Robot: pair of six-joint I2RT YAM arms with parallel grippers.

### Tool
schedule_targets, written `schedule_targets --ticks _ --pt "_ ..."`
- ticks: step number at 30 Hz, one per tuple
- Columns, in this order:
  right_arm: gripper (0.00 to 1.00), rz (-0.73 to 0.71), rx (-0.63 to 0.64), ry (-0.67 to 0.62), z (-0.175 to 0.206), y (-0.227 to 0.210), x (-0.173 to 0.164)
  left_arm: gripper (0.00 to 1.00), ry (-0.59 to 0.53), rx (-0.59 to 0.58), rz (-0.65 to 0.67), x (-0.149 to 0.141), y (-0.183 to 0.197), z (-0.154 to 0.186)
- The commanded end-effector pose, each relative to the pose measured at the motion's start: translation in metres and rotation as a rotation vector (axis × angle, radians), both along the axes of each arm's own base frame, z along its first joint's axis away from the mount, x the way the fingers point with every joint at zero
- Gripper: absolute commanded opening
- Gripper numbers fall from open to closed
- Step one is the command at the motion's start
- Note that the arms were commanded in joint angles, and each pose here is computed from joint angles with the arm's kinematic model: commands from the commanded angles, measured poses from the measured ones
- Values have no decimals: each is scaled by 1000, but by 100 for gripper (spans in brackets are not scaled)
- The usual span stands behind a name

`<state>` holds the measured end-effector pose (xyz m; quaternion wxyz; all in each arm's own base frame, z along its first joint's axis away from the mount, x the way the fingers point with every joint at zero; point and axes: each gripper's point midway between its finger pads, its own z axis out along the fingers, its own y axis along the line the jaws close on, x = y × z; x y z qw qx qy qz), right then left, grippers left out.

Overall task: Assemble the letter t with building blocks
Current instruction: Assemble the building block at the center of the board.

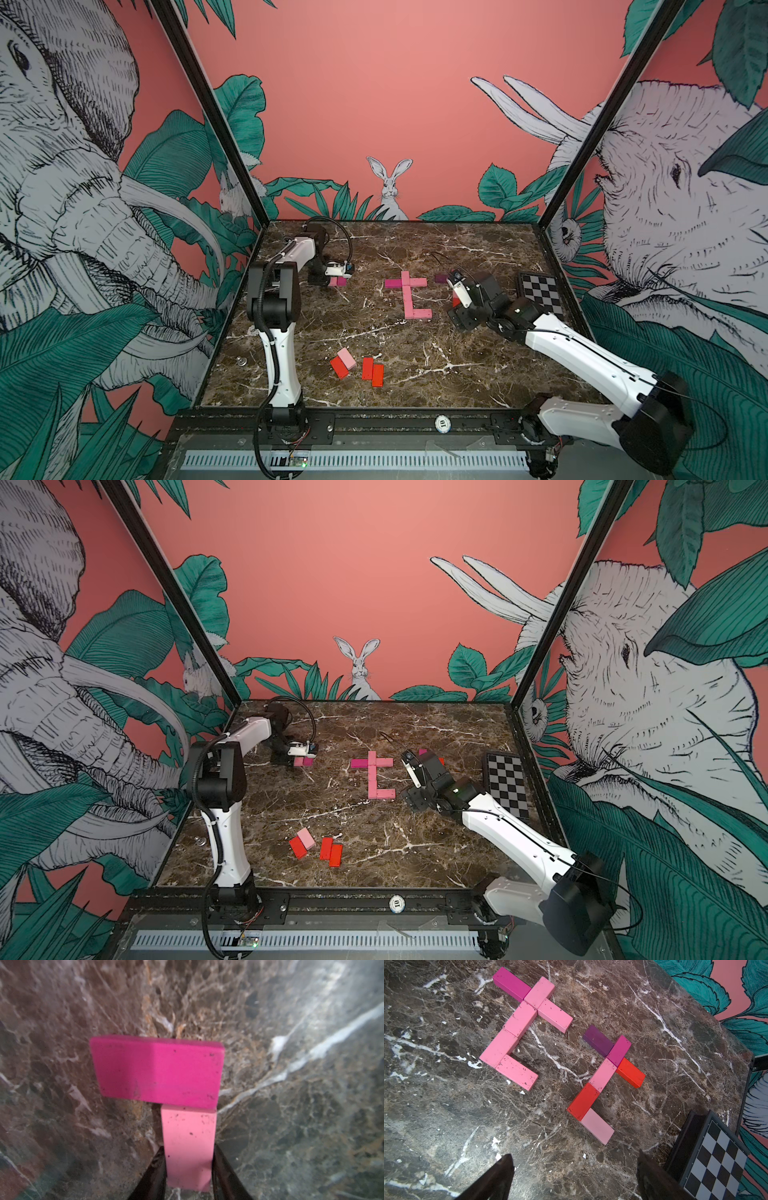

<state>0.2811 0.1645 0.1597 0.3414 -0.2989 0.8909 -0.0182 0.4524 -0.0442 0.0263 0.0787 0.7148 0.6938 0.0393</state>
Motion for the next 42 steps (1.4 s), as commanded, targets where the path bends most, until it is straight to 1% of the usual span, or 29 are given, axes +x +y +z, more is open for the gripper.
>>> schedule_targets --ticks 1,15,26,42 --pt "90 -13 20 -15 3 -1 1 37 33 -22 -31 -7 -8 -5" --pt "90 -14 18 -16 3 -2 0 41 35 -18 -25 -6 -8 -8" --pt "90 -16 18 -16 3 -3 0 40 30 -21 -31 -5 -9 -6" --pt "90 -15 17 -15 2 -2 0 41 32 -15 -36 -6 -9 -9"
